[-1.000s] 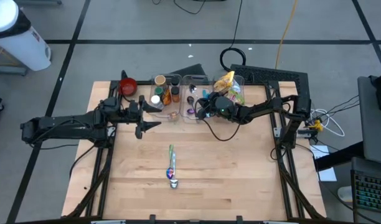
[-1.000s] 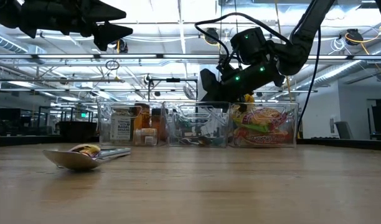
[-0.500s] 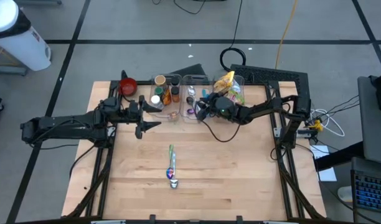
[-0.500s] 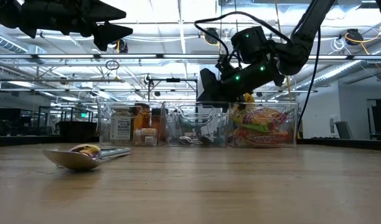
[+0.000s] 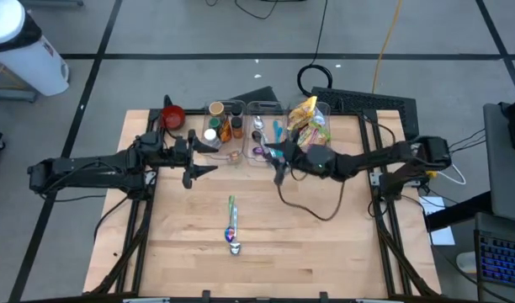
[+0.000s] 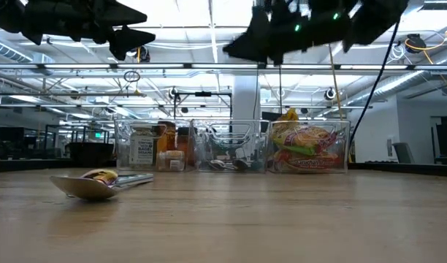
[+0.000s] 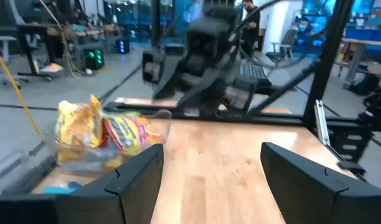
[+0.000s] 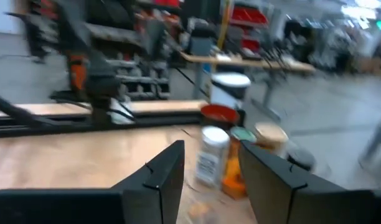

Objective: Pick & Place Food Item
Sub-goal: Put the purple green spoon into the middle transparent bin

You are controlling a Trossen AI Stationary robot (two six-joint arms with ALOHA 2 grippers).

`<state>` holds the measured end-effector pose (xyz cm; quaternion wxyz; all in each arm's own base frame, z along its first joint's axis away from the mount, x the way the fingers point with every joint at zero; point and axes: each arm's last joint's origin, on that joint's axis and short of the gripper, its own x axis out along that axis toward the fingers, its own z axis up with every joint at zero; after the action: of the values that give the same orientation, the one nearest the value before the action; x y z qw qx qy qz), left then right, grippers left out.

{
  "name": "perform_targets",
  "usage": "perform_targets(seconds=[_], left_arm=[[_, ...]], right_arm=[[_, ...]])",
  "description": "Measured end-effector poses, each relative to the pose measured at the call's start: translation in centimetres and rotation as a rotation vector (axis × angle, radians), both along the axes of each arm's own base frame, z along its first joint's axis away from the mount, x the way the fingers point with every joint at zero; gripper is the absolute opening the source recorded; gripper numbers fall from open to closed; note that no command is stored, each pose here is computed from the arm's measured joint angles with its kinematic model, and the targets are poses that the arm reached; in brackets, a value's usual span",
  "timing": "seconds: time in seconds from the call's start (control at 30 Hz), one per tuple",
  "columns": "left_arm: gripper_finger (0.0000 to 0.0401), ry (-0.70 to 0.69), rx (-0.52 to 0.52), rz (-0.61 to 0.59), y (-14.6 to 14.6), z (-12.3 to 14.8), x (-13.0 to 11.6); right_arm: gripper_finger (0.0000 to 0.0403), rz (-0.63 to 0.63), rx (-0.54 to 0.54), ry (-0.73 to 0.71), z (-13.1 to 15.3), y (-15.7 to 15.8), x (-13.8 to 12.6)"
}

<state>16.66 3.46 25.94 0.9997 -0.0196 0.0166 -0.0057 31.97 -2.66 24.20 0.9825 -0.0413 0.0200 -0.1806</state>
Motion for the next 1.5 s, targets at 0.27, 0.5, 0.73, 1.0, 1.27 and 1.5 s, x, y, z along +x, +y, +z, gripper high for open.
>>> perform_targets(seconds=[0.27, 0.5, 0.73, 1.0, 1.27, 1.5], left_arm=[[0.0278, 0.12, -0.026, -0.174, -2.1, -1.4, 1.8], [0.0278, 0.335, -0.098, -0.288, -4.9, -3.8, 4.7], [0.0278, 0.515, 0.015, -0.407, -8.0, -7.7, 6.5], [0.0278, 0.649, 0.337, -0.267, -9.3, -11.9, 7.6], [0.0278, 0.712, 0.516, -0.437, -10.6, -14.3, 7.6], [0.0278, 0.677, 0.576, -0.476, -10.7, -15.2, 8.3]], right_arm=[[0.0144, 0.091, -0.092, -0.031, 1.8, 2.9, -0.8], [0.0142, 0.075, -0.087, -0.006, 1.5, 2.4, -0.7], [0.014, 0.065, -0.041, -0.014, 1.4, 2.2, -0.7], [0.0139, 0.065, -0.035, -0.017, 1.4, 2.2, -0.7], [0.0139, 0.065, -0.035, -0.016, 1.4, 2.2, -0.7], [0.0139, 0.065, -0.035, -0.017, 1.4, 2.2, -0.7]])
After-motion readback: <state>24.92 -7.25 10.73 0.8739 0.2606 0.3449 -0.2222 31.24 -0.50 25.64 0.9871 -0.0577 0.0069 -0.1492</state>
